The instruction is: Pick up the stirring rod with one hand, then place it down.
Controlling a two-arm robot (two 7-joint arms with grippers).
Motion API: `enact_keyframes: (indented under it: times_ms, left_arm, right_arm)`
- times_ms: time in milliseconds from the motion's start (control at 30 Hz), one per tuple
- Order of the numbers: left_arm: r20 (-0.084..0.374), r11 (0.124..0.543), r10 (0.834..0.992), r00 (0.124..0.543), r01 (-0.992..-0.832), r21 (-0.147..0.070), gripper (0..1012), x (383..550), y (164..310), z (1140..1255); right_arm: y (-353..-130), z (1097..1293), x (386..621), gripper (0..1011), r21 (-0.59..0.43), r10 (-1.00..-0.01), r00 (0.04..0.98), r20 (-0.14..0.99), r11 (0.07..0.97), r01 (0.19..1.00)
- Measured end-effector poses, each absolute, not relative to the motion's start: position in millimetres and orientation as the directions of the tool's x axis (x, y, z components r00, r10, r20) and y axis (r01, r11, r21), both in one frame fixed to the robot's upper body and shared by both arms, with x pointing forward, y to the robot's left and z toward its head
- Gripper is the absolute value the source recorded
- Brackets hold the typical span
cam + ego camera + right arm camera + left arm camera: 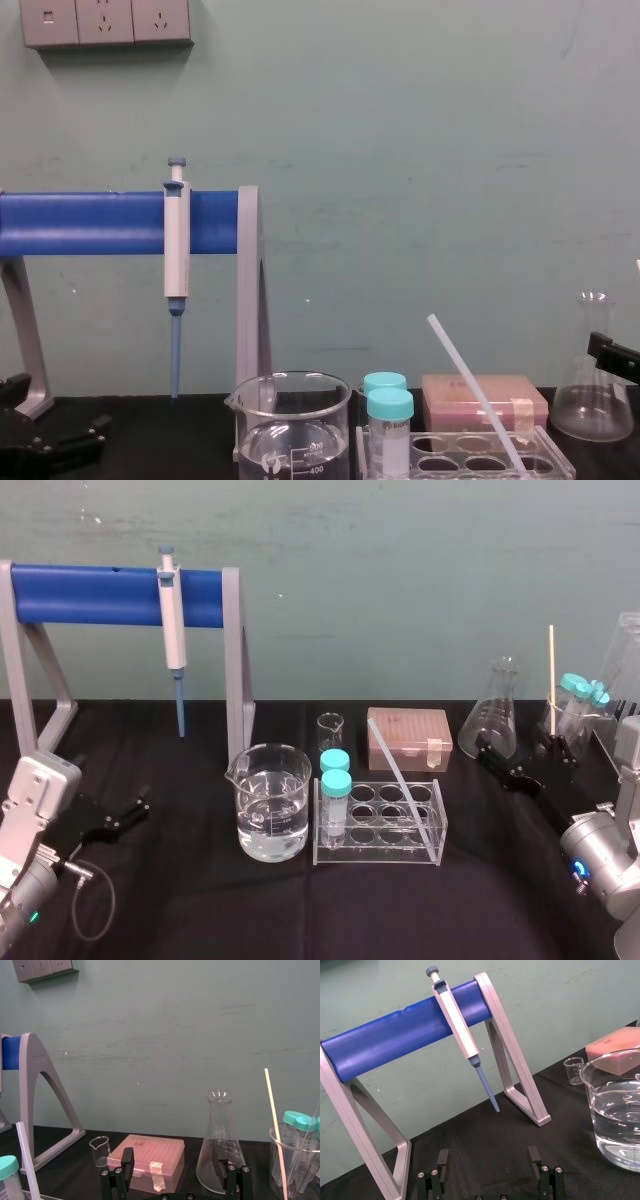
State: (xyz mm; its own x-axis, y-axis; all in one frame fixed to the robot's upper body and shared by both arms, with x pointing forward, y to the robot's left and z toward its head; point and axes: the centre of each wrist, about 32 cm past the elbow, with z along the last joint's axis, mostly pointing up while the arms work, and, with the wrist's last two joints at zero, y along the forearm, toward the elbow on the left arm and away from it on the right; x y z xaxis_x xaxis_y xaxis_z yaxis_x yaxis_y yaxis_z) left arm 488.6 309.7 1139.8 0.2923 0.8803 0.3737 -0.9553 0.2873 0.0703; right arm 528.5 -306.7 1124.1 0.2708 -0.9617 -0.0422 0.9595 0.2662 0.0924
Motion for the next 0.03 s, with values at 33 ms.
enact_keyframes:
  times_ms: [33]
  left_arm:
    - [0.374,0.287,0.880,0.292,-0.955,0.070,1000,488.6,309.7,1139.8]
  right_arm:
    - [-306.7,1124.1,528.5,1000,0.093,-0.962,0.271,-0.042,0.266,0.959]
